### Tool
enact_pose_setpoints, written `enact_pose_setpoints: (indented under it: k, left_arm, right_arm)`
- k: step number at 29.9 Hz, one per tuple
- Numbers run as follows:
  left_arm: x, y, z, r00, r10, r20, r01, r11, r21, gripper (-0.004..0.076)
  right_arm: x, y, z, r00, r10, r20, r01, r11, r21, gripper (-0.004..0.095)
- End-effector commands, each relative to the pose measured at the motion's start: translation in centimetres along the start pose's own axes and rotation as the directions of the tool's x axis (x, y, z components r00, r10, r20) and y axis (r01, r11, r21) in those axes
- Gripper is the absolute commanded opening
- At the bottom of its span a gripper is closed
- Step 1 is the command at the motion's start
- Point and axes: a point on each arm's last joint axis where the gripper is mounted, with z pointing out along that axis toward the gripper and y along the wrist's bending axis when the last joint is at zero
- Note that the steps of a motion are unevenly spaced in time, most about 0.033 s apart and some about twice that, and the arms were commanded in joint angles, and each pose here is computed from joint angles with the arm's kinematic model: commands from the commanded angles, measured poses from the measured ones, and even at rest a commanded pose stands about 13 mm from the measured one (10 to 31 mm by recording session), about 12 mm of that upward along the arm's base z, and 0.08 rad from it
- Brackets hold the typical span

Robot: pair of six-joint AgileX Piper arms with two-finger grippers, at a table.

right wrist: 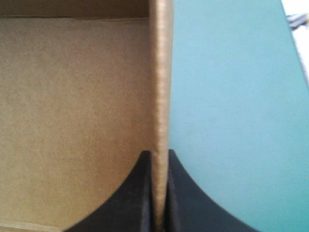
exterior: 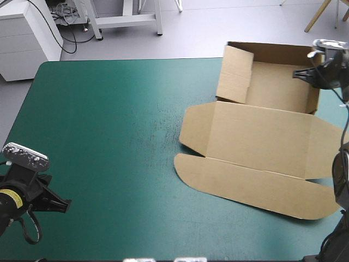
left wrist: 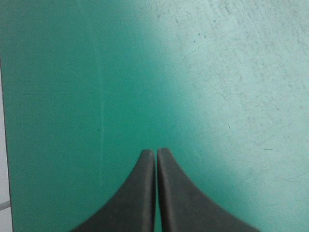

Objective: Fold the box

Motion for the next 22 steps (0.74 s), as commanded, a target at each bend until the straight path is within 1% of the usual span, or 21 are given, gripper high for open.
enact_pose_setpoints:
  k: [1,3,5,7,10,11,13,14,16,18,19,20,21,22]
  left_arm:
    - [-0.3,0.4,-0.4,1.000,-0.009,0.010,0.010,1.000,-0.027,-0.0008]
    - [-0.3,0.4,-0.4,1.000,-0.009,0.010,0.010,1.000,-0.027,-0.0008]
    - [-0.3,0.4,-0.4,1.000,-0.009,0.010,0.010,1.000,-0.027,-0.0008]
    - [-0.4,0.4,-0.4,1.000,-0.009,0.015,0.010,1.000,-0.027,-0.0008]
    - [-0.4,0.4,-0.4,1.000,-0.009,0.018,0.009,1.000,-0.026,-0.0008]
    - [-0.4,0.4,-0.4,1.000,-0.009,0.021,0.009,1.000,-0.026,-0.0008]
    - [-0.4,0.4,-0.4,1.000,-0.009,0.021,0.009,1.000,-0.026,-0.0008]
    - [-0.3,0.4,-0.4,1.000,-0.009,0.015,0.009,1.000,-0.027,-0.0008]
    - [-0.3,0.4,-0.4,1.000,-0.009,0.007,0.009,1.000,-0.027,-0.0008]
    - [-0.2,0.4,-0.4,1.000,-0.009,0.002,0.009,1.000,-0.028,-0.0008]
    - [-0.2,0.4,-0.4,1.000,-0.009,0.002,0.009,1.000,-0.028,-0.0008]
    - [-0.2,0.4,-0.4,1.000,-0.015,0.002,0.015,1.000,-0.028,-0.0008]
    - [-0.2,0.4,-0.4,1.000,-0.023,0.002,0.023,0.999,-0.028,-0.0008]
    - [-0.2,0.4,-0.4,1.000,-0.031,0.002,0.031,0.999,-0.028,-0.0008]
  right_arm:
    - [-1.4,-4.4,-3.8,0.985,0.097,0.143,-0.105,0.993,0.050,-0.0019]
    - [-1.2,-6.6,-4.0,0.979,0.143,0.145,-0.154,0.985,0.072,-0.0019]
    - [-0.8,-8.1,-4.0,0.978,0.159,0.133,-0.170,0.983,0.075,-0.0018]
    - [-0.5,-9.0,-4.2,0.979,0.166,0.119,-0.175,0.983,0.062,-0.0014]
    - [-0.3,-9.5,-4.3,0.982,0.160,0.105,-0.163,0.986,0.027,0.0001]
    - [-0.2,-9.6,-4.3,0.982,0.158,0.102,-0.161,0.987,0.027,0.0025]
    - [-0.2,-9.7,-4.3,0.984,0.149,0.101,-0.154,0.987,0.037,0.0104]
    - [-0.2,-9.7,-4.3,0.985,0.142,0.100,-0.147,0.988,0.038,0.0176]
    - [-0.2,-9.6,-4.3,0.986,0.134,0.101,-0.138,0.990,0.034,0.0354]
    - [-0.2,-9.6,-4.4,0.986,0.133,0.101,-0.137,0.990,0.032,0.0622]
    - [-0.2,-9.6,-4.4,0.986,0.134,0.101,-0.138,0.990,0.031,0.0735]
    - [-0.2,-9.6,-4.4,0.986,0.134,0.101,-0.138,0.990,0.030,0.0889]
    - [-0.2,-9.6,-4.4,0.986,0.134,0.101,-0.138,0.990,0.030,0.0946]
    - [-0.2,-9.6,-4.4,0.986,0.136,0.099,-0.140,0.990,0.030,0.0943]
